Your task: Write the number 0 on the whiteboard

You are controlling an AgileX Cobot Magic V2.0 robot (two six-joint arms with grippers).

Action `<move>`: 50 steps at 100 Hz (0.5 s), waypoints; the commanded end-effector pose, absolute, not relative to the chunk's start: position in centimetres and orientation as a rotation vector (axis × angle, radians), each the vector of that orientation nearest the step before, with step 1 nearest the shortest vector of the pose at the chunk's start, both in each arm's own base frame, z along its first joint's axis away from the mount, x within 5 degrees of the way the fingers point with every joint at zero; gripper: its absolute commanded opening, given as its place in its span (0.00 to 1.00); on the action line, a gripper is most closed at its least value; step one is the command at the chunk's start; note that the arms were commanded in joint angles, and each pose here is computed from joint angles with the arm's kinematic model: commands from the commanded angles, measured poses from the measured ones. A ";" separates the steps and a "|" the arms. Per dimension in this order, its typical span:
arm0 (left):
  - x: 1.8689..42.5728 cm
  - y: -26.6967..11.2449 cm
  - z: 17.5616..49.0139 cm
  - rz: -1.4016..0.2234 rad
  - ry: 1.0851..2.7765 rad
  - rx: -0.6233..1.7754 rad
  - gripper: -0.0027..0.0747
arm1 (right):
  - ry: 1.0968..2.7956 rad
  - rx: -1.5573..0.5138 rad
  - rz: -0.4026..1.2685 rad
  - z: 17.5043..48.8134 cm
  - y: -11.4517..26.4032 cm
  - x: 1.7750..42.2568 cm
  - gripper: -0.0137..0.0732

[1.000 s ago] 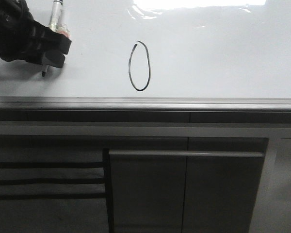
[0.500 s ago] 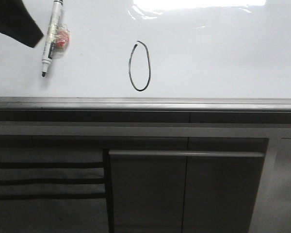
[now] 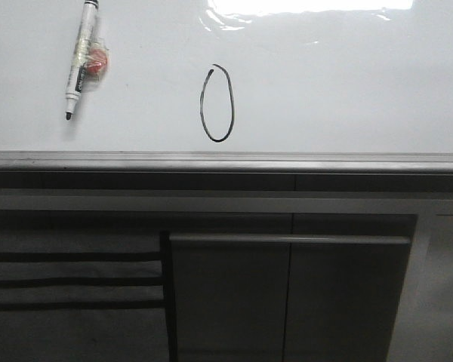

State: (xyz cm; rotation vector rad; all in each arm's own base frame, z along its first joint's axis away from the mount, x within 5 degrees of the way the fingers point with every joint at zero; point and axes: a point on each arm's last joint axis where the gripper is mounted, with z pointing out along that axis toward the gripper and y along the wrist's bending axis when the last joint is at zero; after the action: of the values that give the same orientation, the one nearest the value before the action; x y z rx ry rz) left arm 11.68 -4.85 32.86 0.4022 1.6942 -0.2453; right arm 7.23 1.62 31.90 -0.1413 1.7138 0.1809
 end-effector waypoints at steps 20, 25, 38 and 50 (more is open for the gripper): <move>11.5 -4.1 29.9 -0.325 1.523 0.198 0.01 | 1.677 -0.101 0.159 29.0 1.4 8.1 0.07; 11.5 -4.1 29.0 -0.321 1.551 0.203 0.01 | 1.696 -0.102 0.158 28.4 1.4 8.2 0.07; 11.4 -4.1 26.7 -0.311 1.618 0.214 0.01 | 1.735 -0.104 0.157 27.2 1.4 8.3 0.07; 10.8 -3.8 25.5 -0.284 1.604 0.228 0.01 | 1.761 -0.105 0.157 26.5 1.4 8.3 0.07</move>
State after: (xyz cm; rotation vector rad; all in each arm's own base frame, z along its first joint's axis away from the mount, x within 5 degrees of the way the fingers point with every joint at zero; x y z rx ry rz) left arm 10.91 -4.11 24.34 0.2651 1.7332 -0.2972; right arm 8.06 1.59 25.24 -0.1279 1.8480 0.1703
